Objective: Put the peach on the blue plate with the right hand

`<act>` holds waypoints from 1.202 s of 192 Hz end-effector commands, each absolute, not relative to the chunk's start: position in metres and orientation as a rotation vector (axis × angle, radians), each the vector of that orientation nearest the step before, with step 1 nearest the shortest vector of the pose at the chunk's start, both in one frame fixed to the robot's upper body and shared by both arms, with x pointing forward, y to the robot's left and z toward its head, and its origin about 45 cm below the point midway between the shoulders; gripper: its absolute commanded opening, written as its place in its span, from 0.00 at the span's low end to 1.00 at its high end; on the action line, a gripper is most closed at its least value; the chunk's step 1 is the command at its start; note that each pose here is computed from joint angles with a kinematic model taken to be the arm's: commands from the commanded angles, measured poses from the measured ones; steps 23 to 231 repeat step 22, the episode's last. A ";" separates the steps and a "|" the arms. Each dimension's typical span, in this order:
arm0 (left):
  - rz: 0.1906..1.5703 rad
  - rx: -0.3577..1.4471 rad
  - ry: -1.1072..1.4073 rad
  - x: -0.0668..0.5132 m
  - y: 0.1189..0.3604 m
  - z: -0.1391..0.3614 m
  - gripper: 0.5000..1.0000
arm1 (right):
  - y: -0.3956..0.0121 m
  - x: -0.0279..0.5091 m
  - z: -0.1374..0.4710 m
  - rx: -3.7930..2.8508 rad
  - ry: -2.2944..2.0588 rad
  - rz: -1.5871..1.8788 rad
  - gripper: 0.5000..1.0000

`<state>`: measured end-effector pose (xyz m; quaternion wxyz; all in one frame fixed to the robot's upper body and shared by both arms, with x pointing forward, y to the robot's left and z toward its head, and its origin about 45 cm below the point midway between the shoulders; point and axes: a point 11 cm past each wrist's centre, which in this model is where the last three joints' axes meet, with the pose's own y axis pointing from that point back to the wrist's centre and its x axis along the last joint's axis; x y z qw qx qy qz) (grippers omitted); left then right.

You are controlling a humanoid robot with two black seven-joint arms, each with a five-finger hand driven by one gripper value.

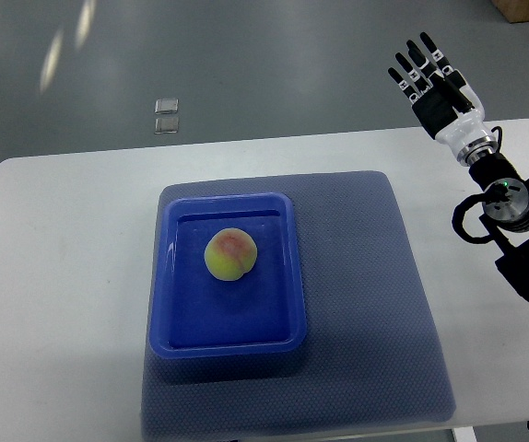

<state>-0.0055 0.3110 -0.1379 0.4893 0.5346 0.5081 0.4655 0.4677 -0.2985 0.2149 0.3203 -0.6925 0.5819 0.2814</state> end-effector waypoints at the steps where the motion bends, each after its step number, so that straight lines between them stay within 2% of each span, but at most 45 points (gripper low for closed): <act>1: 1.132 1.299 1.234 -0.006 0.311 -0.138 1.00 | -0.300 0.464 0.205 -1.759 1.534 0.767 0.86; 20: 1.130 1.300 1.233 -0.006 0.311 -0.138 1.00 | -0.294 0.456 0.190 -1.722 1.534 0.803 0.86; 231: 1.129 1.299 1.234 -0.006 0.311 -0.138 1.00 | -0.294 0.456 0.190 -1.722 1.534 0.803 0.86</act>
